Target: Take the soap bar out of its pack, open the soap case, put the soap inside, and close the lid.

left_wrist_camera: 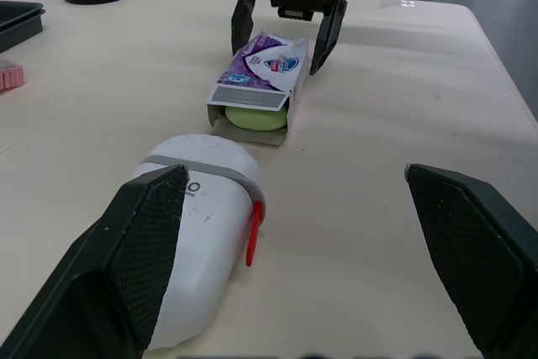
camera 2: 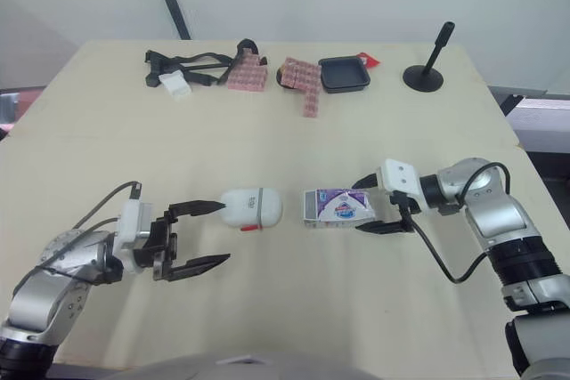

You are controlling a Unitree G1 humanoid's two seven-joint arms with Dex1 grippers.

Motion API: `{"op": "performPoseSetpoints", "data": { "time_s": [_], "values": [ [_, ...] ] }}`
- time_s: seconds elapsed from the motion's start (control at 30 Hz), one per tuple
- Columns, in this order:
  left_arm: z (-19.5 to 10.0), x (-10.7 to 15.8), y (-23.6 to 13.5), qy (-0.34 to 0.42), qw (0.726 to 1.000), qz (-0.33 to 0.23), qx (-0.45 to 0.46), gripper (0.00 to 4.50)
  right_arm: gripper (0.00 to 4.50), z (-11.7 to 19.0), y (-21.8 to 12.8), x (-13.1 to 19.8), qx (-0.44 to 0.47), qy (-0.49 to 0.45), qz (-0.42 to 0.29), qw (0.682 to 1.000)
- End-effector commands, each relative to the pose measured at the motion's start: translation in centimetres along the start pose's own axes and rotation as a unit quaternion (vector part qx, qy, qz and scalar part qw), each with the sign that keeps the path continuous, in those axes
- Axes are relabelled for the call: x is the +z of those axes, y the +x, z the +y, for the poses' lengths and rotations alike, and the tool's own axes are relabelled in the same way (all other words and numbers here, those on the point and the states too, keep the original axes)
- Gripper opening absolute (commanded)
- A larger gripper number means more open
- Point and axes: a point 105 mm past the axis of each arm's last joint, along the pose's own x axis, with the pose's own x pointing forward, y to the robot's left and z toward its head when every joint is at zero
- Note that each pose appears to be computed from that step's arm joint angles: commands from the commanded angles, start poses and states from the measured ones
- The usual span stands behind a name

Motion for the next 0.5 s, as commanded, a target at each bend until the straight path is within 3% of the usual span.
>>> {"op": "performPoseSetpoints", "data": {
  "time_s": [0.03,0.5],
  "values": [
    [-0.25,0.72,0.14,0.008,1.000,-0.009,-0.007,4.42,4.50,-0.17,-0.30,0.24,-0.003,-0.015,0.003,1.000],
    [-0.47,0.65,0.25,0.008,1.000,-0.008,-0.012,4.42,4.50,-0.06,-0.30,-0.14,-0.002,-0.004,0.010,1.000]
  ]
}}
